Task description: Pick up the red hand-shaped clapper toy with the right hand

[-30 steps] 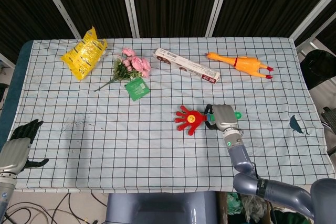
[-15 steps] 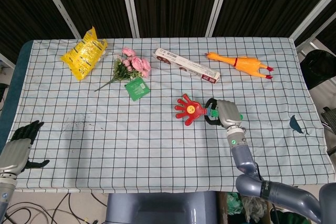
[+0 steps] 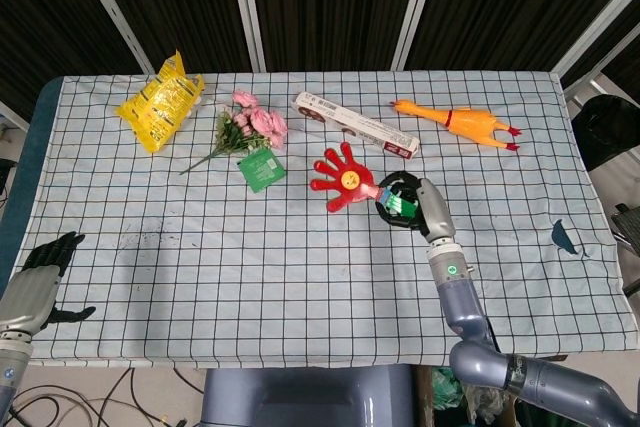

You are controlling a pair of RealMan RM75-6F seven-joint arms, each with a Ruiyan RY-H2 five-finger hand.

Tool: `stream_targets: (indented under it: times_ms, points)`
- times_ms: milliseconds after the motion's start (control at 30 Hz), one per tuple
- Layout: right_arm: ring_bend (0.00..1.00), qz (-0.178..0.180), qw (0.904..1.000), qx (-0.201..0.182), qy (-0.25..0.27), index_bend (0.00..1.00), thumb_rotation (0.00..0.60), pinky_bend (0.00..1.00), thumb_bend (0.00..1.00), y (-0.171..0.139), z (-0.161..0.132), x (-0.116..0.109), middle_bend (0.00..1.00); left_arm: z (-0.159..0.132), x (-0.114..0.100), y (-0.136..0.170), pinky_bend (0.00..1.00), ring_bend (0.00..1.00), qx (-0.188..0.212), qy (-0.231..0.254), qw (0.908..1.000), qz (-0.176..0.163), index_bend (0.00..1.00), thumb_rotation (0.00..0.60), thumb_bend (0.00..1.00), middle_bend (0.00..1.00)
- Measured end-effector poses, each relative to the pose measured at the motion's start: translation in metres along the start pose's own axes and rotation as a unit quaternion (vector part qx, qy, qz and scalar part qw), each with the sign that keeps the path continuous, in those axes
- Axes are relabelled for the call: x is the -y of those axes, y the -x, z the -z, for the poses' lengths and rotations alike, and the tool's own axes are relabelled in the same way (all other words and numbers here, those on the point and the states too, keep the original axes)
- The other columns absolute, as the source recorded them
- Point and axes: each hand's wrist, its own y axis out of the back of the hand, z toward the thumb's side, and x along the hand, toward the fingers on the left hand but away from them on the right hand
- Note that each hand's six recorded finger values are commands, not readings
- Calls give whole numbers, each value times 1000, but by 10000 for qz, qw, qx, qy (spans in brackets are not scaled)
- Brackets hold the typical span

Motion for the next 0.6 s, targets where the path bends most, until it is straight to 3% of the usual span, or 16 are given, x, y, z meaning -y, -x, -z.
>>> stream_targets:
  times_ms: [67, 200, 300, 367, 467, 533, 600]
  points:
    - [682, 46, 9963, 27, 862, 873, 600, 672, 651, -1, -12, -3, 734, 0, 0, 0, 0, 0, -2, 10, 10000, 0, 0, 600, 0, 0]
    - [682, 117, 9650, -101, 2619, 877, 600, 672, 653, -6, -48, -21, 735, 0, 0, 0, 0, 0, 1, 10, 10000, 11, 0, 600, 0, 0]
    - [682, 119, 9554, -184, 2944, 877, 600, 672, 661, -12, -58, -31, 735, 0, 1, 0, 0, 0, 4, 2, 10000, 22, 0, 600, 0, 0]
    - [683, 76, 9613, -161, 2750, 877, 600, 672, 662, -14, -55, -30, 735, -1, 1, 0, 0, 0, 6, -2, 10000, 29, 0, 600, 0, 0]
    - [684, -19, 9807, -48, 1956, 877, 600, 672, 662, -16, -39, -25, 735, -1, 1, 0, 0, 0, 2, 8, 10000, 31, 0, 600, 0, 0]
    - [688, -107, 9930, 50, 1174, 877, 600, 673, 662, -18, -24, -22, 736, 0, 1, 0, 0, 0, -7, 24, 10000, 33, 0, 600, 0, 0]
    - [692, -204, 9992, 162, 294, 877, 600, 674, 663, -19, -7, -19, 738, -1, 1, 1, 0, 0, -11, 58, 10000, 40, 0, 600, 0, 0]
